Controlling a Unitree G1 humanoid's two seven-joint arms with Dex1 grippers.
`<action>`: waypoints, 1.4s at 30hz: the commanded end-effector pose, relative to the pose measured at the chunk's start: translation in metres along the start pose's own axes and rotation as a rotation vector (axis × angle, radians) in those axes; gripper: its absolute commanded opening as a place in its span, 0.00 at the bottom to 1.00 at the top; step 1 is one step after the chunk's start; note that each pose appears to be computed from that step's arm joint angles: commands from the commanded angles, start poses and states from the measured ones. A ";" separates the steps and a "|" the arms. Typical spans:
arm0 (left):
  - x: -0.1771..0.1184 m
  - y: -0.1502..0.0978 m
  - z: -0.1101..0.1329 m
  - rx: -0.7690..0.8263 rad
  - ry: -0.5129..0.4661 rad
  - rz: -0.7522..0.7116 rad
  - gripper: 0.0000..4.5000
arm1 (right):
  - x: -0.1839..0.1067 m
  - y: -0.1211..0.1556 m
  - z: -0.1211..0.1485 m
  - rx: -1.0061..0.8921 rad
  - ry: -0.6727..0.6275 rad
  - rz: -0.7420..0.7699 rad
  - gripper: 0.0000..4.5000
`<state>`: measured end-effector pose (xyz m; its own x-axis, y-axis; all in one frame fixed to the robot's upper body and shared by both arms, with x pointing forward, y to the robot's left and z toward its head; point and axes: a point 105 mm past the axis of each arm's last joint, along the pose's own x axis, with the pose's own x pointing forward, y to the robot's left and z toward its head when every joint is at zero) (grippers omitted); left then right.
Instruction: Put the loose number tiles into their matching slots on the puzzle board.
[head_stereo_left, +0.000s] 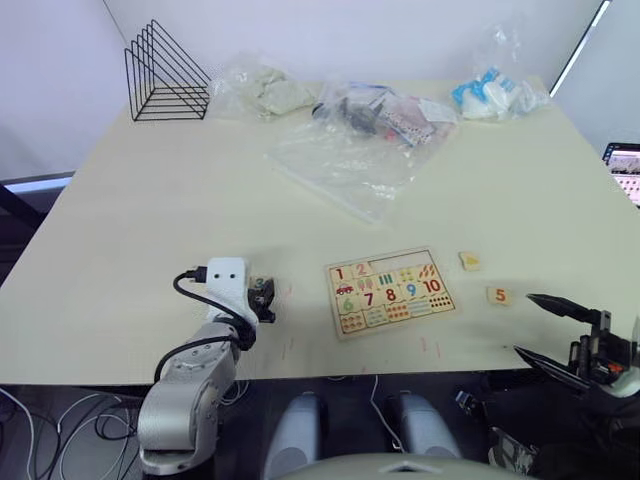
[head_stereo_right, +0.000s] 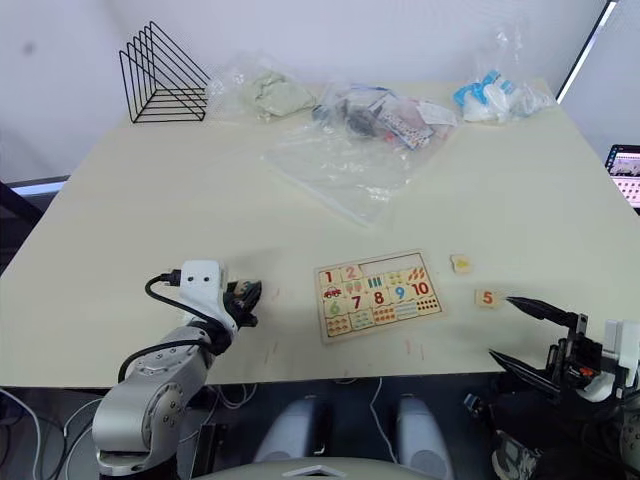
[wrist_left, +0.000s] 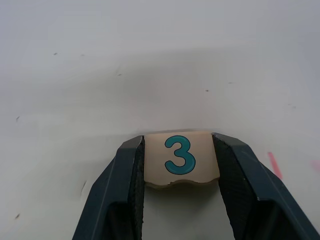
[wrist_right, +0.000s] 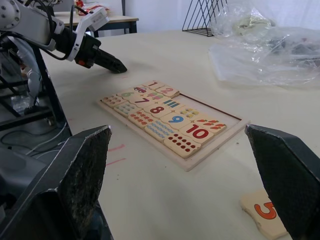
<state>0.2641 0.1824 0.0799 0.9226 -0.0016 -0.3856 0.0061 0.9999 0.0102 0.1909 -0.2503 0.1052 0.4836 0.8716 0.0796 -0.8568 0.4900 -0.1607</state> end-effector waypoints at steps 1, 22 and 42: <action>-0.003 0.010 0.000 -0.024 0.005 0.074 0.34 | -0.003 -0.003 0.005 -0.023 0.004 0.002 1.00; -0.014 0.026 0.046 0.253 -0.231 -0.354 1.00 | 0.000 -0.005 0.002 -0.040 -0.004 -0.017 1.00; 0.014 0.070 0.035 0.680 -0.143 -1.159 1.00 | 0.008 -0.003 0.000 -0.053 -0.032 -0.034 1.00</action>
<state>0.2926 0.2480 0.1074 0.3399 -0.8715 -0.3534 0.9370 0.2818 0.2063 0.1979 -0.2444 0.0989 0.5105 0.8537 0.1031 -0.8362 0.5208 -0.1716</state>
